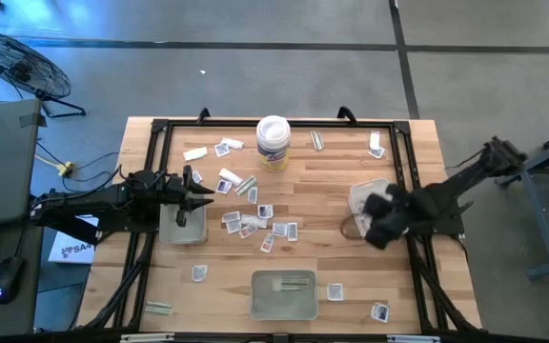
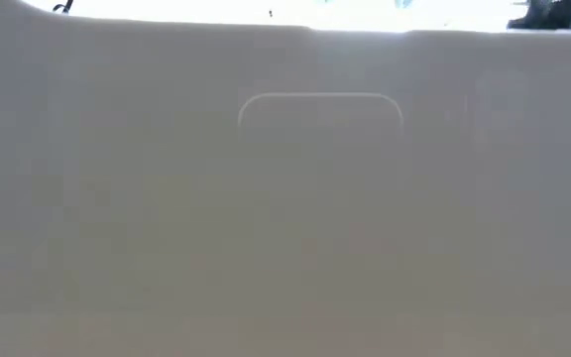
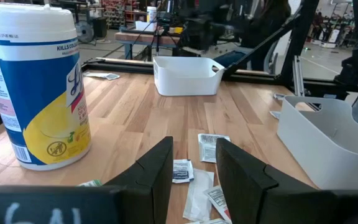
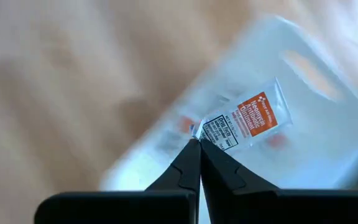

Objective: Pick & Place First Aid Supplies
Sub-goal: Put the orange ointment pack into the white bin, then put the blue alcohol pad into the top gray bin

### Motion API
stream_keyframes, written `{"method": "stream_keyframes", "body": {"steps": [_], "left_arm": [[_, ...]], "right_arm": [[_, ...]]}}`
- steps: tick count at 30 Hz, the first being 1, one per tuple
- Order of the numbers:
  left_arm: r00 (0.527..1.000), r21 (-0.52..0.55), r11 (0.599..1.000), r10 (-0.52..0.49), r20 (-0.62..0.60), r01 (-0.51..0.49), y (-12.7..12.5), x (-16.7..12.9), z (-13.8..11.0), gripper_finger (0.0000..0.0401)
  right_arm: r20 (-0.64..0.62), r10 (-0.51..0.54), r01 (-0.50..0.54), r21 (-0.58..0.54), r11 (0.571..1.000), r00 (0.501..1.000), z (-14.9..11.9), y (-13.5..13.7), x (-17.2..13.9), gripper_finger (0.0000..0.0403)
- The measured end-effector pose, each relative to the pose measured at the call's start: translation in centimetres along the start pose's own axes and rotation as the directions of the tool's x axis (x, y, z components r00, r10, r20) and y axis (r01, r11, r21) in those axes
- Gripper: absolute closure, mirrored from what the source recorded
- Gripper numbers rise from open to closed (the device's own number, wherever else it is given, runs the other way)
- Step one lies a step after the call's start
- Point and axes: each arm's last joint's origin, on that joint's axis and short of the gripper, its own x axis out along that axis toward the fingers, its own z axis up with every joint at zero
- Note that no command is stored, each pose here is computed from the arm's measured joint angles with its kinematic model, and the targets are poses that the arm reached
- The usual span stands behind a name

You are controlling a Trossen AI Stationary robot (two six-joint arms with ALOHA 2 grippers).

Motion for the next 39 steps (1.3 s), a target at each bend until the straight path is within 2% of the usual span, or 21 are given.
{"method": "stream_keyframes", "body": {"steps": [3,6,13,17,21,25,29,34,39], "left_arm": [[1.0,0.0,1.0,0.0,0.0,0.0,0.0,0.0,0.0,0.0281],[1.0,0.0,1.0,0.0,0.0,0.0,0.0,0.0,0.0,0.0281],[1.0,0.0,1.0,0.0,0.0,0.0,0.0,0.0,0.0,0.0281],[1.0,0.0,1.0,0.0,0.0,0.0,0.0,0.0,0.0,0.0281],[1.0,0.0,1.0,0.0,0.0,0.0,0.0,0.0,0.0,0.0281],[1.0,0.0,1.0,0.0,0.0,0.0,0.0,0.0,0.0,0.0281],[1.0,0.0,1.0,0.0,0.0,0.0,0.0,0.0,0.0,0.0281],[1.0,0.0,1.0,0.0,0.0,0.0,0.0,0.0,0.0,0.0281],[1.0,0.0,1.0,0.0,0.0,0.0,0.0,0.0,0.0,0.0281]], "right_arm": [[-0.079,-0.076,0.09,0.198,0.976,0.994,0.5,-1.8,1.6,0.0402],[-0.131,-0.061,0.103,0.343,0.934,0.99,0.8,-2.8,3.9,0.04],[-0.116,0.064,-0.005,0.453,0.891,0.991,0.7,-4.1,8.8,0.0401],[-0.142,0.032,0.04,0.476,0.879,0.989,0.4,-4.9,9.5,0.0389],[-0.148,0.026,0.046,0.468,0.883,0.989,0.4,-5.1,9.5,0.0355],[-0.147,0.065,0.009,0.456,0.89,0.987,0.9,-4.9,9.1,0.0314],[-0.155,0.153,-0.072,0.431,0.899,0.976,1.6,-4.4,8.2,0.029],[-0.13,0.237,-0.158,0.441,0.883,0.963,3.4,-3.7,5.8,0.0289],[0.036,0.281,-0.274,0.375,0.886,0.959,5.3,-2.0,3.0,0.031]]}}
